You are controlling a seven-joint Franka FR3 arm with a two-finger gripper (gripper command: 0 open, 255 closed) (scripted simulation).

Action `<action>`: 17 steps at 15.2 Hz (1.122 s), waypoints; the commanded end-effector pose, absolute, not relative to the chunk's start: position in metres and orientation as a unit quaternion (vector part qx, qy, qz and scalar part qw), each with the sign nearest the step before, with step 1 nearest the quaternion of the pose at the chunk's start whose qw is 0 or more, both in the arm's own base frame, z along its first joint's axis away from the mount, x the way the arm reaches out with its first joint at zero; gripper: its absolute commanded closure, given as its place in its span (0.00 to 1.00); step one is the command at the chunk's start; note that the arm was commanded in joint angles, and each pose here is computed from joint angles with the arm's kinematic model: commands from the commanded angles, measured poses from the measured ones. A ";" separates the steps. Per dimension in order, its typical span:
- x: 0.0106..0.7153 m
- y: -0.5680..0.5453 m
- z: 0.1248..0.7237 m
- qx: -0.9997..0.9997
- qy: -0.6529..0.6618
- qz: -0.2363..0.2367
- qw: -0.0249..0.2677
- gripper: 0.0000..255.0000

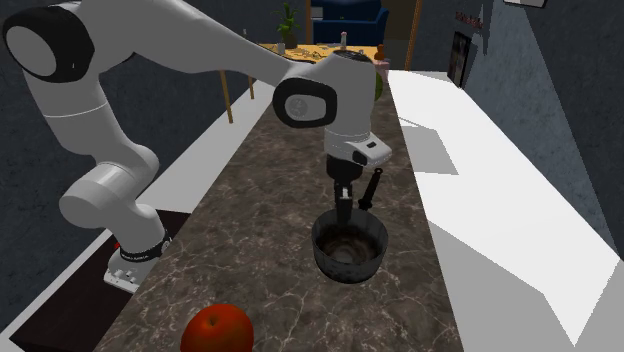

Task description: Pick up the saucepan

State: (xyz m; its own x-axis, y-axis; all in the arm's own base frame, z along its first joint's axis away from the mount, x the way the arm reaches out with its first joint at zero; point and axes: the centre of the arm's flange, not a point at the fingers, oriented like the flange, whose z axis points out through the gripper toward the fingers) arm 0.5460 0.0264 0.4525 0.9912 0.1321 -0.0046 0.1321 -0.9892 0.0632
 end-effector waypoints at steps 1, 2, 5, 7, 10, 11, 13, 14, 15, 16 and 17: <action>0.546 0.026 0.451 0.997 0.066 0.000 0.032 1.00; 0.546 0.026 0.451 0.997 0.066 0.000 0.032 1.00; 0.546 0.026 0.451 0.997 0.066 0.000 0.032 1.00; 0.546 0.026 0.451 0.997 0.066 0.000 0.032 1.00; 0.546 0.026 0.457 0.997 0.066 0.000 0.032 1.00; 0.546 0.026 0.462 0.997 0.066 0.000 0.032 1.00; 0.546 0.026 0.473 0.997 0.066 0.000 0.032 1.00; 0.546 0.026 0.478 0.997 0.066 0.000 0.032 1.00; 0.546 0.026 0.483 0.997 0.066 0.000 0.032 1.00; 0.546 0.026 0.489 0.997 0.066 0.000 0.032 1.00; 0.546 0.026 0.494 0.997 0.066 0.000 0.032 1.00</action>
